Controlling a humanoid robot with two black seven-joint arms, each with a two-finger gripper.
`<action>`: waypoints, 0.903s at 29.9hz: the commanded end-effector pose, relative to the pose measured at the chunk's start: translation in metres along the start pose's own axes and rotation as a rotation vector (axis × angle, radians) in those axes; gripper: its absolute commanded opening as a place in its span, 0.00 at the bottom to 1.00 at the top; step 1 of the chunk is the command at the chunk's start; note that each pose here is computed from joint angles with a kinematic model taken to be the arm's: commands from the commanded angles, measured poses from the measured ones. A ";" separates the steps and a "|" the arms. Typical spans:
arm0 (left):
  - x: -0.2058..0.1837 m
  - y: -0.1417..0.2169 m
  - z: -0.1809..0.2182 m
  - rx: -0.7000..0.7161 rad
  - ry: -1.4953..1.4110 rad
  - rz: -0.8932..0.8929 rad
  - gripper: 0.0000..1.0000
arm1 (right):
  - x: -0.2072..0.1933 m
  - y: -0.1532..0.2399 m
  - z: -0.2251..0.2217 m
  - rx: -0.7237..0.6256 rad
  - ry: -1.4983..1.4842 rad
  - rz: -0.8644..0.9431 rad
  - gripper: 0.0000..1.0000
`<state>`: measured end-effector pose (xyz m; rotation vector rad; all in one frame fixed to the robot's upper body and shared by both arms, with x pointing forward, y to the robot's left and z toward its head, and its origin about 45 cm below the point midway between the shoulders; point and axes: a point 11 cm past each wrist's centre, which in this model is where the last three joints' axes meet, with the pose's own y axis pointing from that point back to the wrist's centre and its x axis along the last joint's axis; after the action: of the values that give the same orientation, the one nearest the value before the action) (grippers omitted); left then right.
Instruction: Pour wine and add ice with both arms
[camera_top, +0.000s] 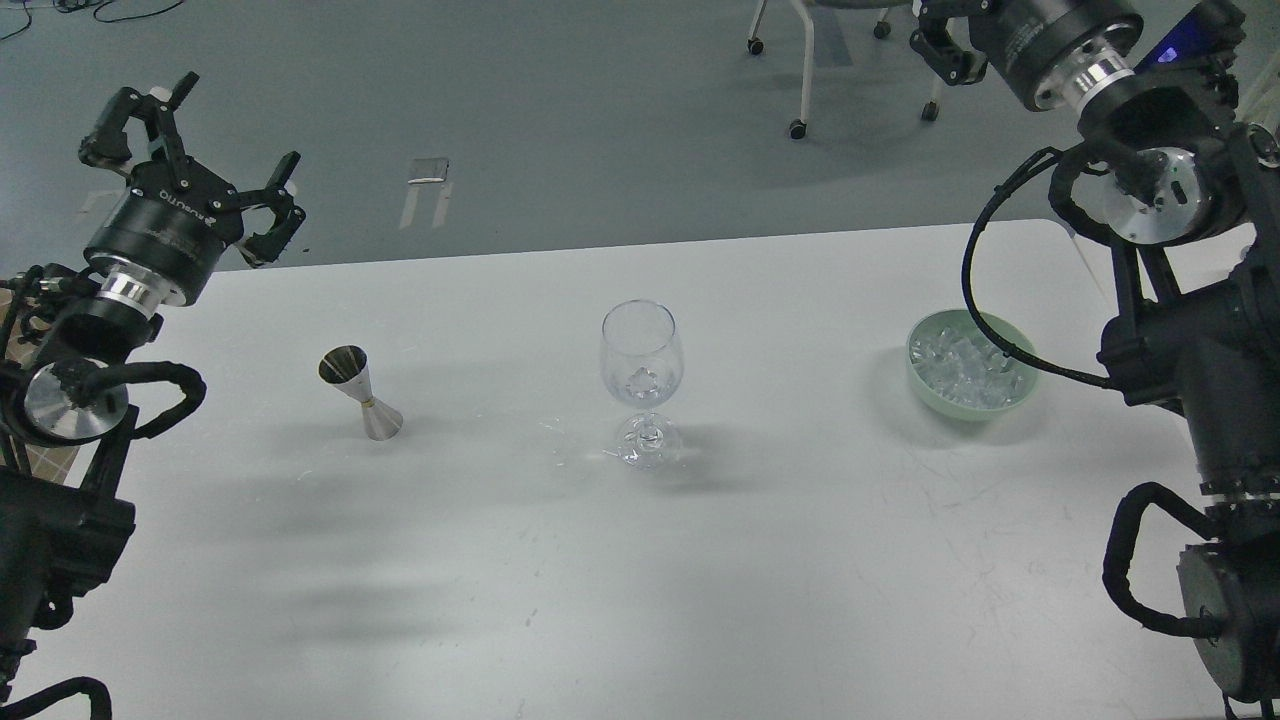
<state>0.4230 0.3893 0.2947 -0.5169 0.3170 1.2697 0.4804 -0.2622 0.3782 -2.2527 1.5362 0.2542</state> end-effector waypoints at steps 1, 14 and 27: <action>-0.008 -0.007 -0.001 -0.046 0.006 -0.017 0.98 | 0.023 0.004 0.012 0.032 -0.330 0.010 1.00; -0.018 -0.028 -0.008 -0.037 0.027 -0.051 0.98 | 0.030 -0.004 0.031 0.100 -0.550 -0.011 1.00; -0.009 -0.027 -0.016 -0.026 0.041 -0.032 0.98 | 0.025 -0.007 0.028 0.102 -0.561 -0.019 1.00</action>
<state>0.4447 0.3619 0.2948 -0.5696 0.3160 1.2121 0.4990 -0.2713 0.3371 -1.8859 1.2171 0.7404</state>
